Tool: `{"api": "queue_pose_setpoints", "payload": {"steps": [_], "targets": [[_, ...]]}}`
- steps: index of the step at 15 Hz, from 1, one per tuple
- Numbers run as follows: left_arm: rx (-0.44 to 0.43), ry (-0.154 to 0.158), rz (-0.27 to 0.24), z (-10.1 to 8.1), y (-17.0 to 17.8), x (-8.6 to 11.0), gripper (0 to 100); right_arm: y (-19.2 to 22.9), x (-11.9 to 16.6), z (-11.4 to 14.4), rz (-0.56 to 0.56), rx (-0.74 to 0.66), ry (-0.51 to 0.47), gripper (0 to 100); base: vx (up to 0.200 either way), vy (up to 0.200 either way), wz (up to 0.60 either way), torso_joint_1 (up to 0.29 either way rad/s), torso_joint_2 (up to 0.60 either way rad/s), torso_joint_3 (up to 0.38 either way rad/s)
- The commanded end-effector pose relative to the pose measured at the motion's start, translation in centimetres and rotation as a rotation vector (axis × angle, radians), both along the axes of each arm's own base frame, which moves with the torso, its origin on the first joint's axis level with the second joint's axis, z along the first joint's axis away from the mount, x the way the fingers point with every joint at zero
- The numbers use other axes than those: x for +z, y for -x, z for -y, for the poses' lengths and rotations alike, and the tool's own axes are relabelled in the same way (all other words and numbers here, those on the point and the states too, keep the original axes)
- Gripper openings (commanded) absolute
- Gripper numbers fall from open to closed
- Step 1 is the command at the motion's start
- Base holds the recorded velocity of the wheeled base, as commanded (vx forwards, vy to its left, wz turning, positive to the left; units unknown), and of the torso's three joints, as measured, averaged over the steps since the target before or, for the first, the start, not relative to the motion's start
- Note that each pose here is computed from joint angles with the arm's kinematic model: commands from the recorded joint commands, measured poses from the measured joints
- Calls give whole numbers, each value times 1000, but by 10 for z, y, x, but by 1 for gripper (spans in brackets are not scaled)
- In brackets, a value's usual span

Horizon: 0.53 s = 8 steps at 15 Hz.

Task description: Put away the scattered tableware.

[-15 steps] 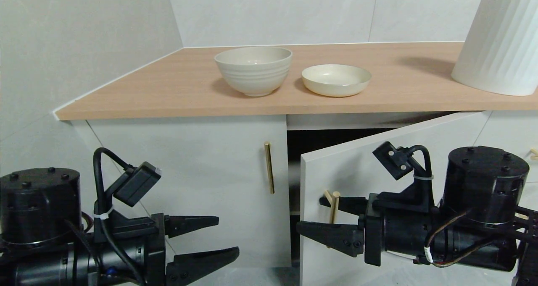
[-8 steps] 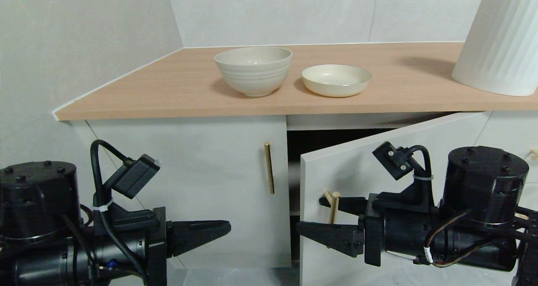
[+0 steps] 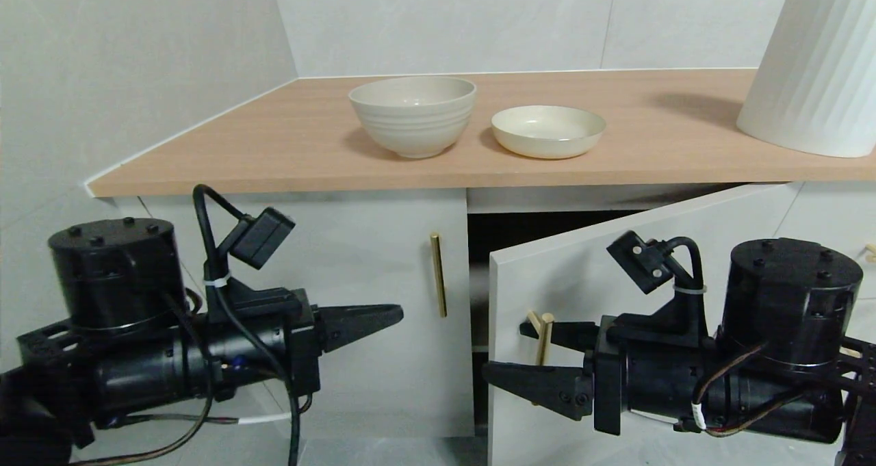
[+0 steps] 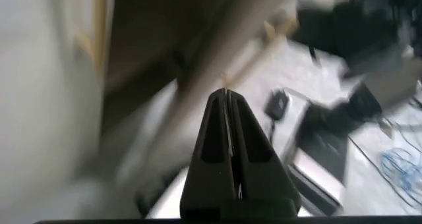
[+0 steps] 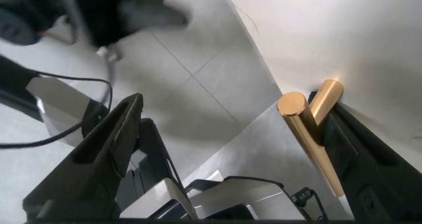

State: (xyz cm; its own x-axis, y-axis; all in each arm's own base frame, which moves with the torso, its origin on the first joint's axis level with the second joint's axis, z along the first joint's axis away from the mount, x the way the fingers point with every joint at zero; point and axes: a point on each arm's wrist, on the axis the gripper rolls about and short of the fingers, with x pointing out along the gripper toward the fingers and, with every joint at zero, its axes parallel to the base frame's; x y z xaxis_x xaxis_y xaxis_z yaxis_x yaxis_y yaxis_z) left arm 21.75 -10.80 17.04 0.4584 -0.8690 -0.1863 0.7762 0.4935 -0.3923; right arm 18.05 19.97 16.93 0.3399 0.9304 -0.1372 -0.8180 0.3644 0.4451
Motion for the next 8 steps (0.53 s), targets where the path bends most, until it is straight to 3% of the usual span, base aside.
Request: {"api": "queue_pose_setpoints", "payload": {"steps": [1,3,5,7,8], "targets": [[-11,20,-7,22,-39,-19,0,1,2,1,8,-1,-8,100,0,0,0,0,0,0],[-34,10,-31,34,-48,-25,0,1,3,1,9,-1,-9,100,0,0,0,0,0,0],[-74,-10,-77,55,-57,-49,0,2,3,2,6,-2,-8,100,0,0,0,0,0,0],[-45,13,-74,80,-60,-70,0,2,3,2,8,-1,-8,100,0,0,0,0,0,0],[-12,45,-53,89,-62,-75,0,3,4,3,10,-1,-10,100,0,0,0,0,0,0]]}}
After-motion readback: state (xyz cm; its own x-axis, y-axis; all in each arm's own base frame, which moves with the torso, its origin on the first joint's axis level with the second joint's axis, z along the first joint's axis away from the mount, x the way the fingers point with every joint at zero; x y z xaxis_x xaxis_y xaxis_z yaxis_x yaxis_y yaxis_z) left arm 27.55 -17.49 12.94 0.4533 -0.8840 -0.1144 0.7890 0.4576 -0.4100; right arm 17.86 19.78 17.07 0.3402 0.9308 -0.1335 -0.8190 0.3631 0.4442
